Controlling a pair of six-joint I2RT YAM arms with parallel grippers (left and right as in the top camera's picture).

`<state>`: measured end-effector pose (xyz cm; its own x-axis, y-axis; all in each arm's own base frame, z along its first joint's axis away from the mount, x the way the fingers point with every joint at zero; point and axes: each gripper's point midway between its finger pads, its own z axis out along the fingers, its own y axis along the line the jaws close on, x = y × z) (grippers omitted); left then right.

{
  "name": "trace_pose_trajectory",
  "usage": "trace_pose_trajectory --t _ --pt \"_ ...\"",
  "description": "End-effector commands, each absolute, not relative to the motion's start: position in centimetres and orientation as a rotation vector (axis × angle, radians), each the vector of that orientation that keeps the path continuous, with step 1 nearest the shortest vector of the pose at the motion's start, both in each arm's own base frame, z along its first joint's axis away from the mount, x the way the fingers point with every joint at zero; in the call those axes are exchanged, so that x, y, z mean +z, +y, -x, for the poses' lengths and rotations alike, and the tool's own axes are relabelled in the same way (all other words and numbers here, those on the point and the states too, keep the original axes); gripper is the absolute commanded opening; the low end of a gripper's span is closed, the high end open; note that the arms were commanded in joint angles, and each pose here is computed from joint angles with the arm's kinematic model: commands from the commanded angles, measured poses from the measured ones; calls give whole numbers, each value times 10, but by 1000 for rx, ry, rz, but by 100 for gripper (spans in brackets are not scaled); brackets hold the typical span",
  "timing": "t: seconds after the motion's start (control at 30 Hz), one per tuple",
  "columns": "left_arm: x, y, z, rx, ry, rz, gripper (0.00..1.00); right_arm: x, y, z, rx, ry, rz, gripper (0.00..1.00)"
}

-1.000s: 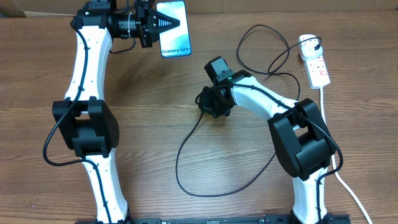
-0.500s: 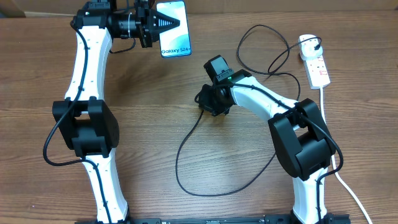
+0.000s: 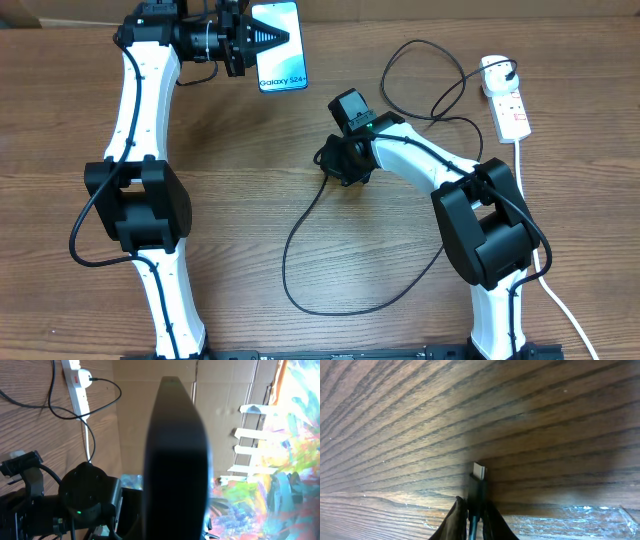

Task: Plug charger to phone and switch on socket

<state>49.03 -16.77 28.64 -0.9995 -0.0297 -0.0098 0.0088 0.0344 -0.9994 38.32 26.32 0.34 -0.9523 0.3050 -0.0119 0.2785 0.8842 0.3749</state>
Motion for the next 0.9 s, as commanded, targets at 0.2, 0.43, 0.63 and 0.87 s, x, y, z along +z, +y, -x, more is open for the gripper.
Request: trace_pose_trajectory --t 0.2,0.43,0.63,0.87 --pt "305 -168 -484 -2195 2194 -43 4 1 259 -387 561 2972 -475 4" --pt "305 -168 -484 -2197 2193 -44 4 22 282 -378 825 3011 -389 4" --pt "306 -168 -483 -2206 2188 -50 4 86 308 -355 1278 2974 -154 4" --pt "306 -170 -482 -2214 2194 -43 4 185 306 -332 1738 2705 229 4"
